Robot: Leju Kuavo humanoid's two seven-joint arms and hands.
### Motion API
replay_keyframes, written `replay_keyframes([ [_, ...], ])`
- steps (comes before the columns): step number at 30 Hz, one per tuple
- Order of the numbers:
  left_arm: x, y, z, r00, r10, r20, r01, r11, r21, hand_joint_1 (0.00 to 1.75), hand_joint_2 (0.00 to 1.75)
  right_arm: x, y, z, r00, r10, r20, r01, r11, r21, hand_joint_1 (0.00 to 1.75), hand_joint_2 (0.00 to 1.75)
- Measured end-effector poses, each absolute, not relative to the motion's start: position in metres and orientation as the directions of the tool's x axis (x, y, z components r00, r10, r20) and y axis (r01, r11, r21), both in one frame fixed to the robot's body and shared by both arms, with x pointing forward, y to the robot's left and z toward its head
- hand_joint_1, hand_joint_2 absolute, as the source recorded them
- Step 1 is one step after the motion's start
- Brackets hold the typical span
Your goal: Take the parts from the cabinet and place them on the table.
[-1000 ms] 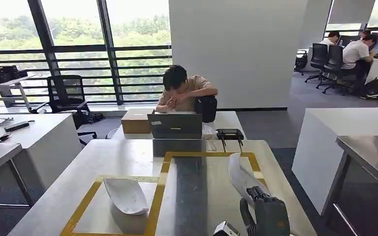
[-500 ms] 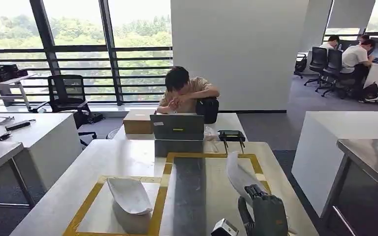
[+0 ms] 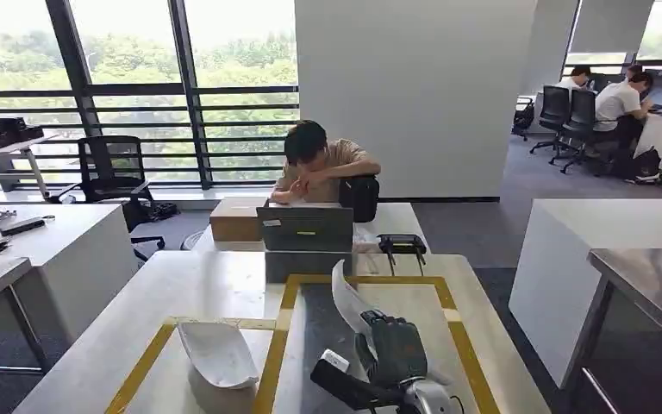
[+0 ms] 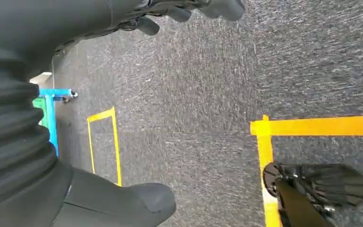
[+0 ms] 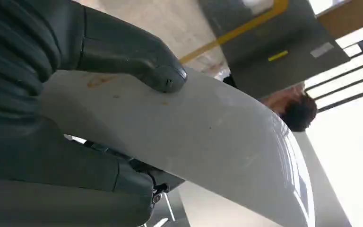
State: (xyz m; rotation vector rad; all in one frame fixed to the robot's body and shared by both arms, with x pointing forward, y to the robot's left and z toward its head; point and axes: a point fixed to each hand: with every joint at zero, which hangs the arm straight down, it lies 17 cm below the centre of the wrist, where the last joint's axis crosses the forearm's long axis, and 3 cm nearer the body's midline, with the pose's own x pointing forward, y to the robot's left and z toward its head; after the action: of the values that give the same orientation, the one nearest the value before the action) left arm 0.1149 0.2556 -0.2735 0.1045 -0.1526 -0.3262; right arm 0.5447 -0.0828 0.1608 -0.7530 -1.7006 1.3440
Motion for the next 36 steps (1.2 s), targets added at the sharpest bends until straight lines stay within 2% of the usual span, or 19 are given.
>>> replay_keyframes([
  [6,0.125,0.252,-0.271,0.929,-0.34,0.145,0.323,0.938,0.129,0.0,1.75,0.574,-0.053,0.167,-0.453,0.862,0.228,-0.12,0.194,-0.974,1.75,1.75],
  [10,0.123,0.251,-0.272,0.922,-0.361,0.141,0.345,0.93,0.126,0.0,1.75,0.573,-0.046,0.139,-0.407,0.883,0.233,-0.229,0.148,-0.962,1.75,1.75],
  [18,0.131,0.243,-0.269,0.893,-0.42,0.162,0.406,0.907,0.116,0.0,1.75,0.567,-0.042,0.114,-0.357,0.906,0.227,-0.328,0.106,-0.939,1.75,1.75],
  [19,0.134,0.242,-0.269,0.887,-0.43,0.167,0.414,0.902,0.119,0.0,1.75,0.567,-0.043,0.112,-0.355,0.908,0.225,-0.332,0.102,-0.938,0.0,0.0],
  [25,0.136,0.242,-0.268,0.874,-0.459,0.158,0.442,0.887,0.131,0.0,1.75,0.566,-0.05,0.103,-0.339,0.915,0.22,-0.349,0.095,-0.932,0.0,0.0],
  [26,0.137,0.241,-0.268,0.874,-0.46,0.158,0.443,0.887,0.131,0.0,0.0,0.566,-0.051,0.102,-0.336,0.915,0.221,-0.349,0.097,-0.932,0.0,0.0],
  [36,0.133,0.244,-0.268,0.884,-0.452,0.119,0.438,0.89,0.123,0.0,0.0,0.575,-0.065,0.111,-0.325,0.909,0.261,-0.303,0.161,-0.939,0.0,0.0],
])
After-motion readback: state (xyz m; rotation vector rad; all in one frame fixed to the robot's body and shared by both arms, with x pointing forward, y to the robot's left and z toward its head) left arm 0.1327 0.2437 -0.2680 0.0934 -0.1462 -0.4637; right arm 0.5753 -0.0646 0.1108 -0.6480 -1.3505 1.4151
